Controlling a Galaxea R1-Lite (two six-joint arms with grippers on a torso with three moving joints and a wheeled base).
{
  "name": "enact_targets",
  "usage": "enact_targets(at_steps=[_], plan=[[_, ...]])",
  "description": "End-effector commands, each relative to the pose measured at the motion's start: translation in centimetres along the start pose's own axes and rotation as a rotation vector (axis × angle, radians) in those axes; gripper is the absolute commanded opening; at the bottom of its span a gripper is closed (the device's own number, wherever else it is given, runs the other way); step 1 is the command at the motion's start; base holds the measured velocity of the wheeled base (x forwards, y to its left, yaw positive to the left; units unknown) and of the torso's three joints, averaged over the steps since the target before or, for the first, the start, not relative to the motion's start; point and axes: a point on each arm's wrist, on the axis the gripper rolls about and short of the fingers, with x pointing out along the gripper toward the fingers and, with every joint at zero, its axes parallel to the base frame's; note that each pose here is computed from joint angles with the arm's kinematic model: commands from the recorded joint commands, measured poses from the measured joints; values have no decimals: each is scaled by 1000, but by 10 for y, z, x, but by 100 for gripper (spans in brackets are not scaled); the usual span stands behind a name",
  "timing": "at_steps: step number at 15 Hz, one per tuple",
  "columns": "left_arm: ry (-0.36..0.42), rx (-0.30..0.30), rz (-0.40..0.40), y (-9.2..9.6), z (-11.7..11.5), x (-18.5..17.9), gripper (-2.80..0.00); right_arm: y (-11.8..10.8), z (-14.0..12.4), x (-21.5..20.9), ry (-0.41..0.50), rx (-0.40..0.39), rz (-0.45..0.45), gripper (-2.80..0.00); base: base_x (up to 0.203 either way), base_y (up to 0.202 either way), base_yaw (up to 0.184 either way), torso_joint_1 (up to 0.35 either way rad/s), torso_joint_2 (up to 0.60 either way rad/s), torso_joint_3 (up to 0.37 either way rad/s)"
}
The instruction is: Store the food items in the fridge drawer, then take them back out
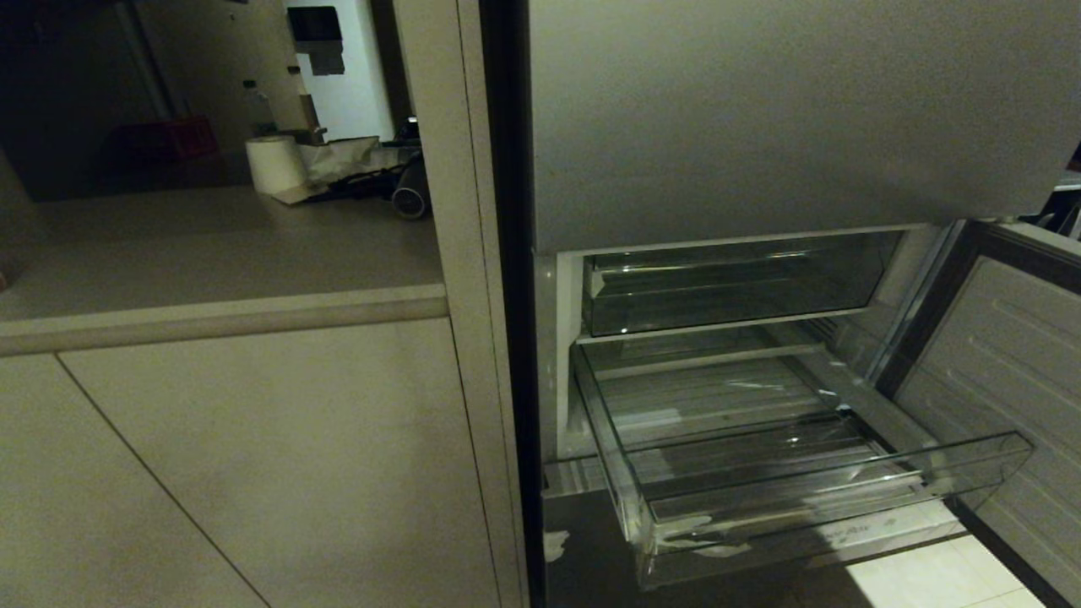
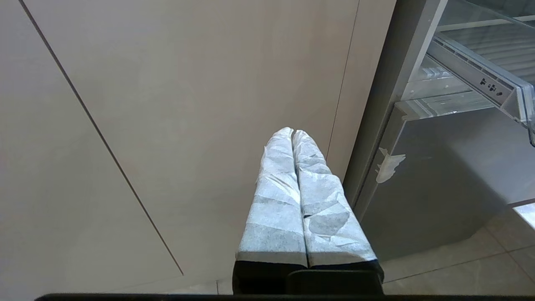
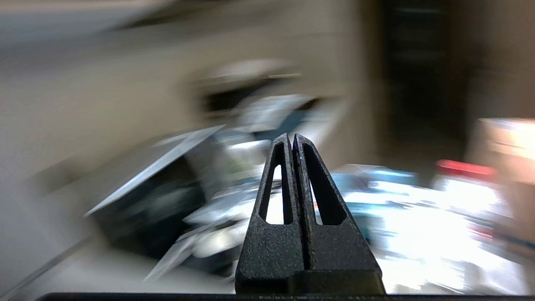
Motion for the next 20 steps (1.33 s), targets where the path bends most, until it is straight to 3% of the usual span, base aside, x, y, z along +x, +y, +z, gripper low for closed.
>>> enact_targets(at_steps=[1,5,8,10,13,17,20], plan=[[2,0,0,0,0,0,-280,49,-9,-24,-14,32,312,-280,0,0,0,0,0,0],[2,0,0,0,0,0,-280,89,-30,-54,83,120,777,-280,0,0,0,0,0,0],[2,0,0,0,0,0,-280,94,-53,-83,281,160,939,-280,0,0,0,0,0,0],[2,0,0,0,0,0,-280,92,-64,-99,421,167,980,-280,0,0,0,0,0,0],[2,0,0,0,0,0,-280,80,-91,-118,637,10,902,-280,0,0,0,0,0,0],[2,0,0,0,0,0,-280,68,-134,-134,730,-207,910,-280,0,0,0,0,0,0],[2,0,0,0,0,0,-280,57,-149,-146,742,-268,926,-280,0,0,0,0,0,0]])
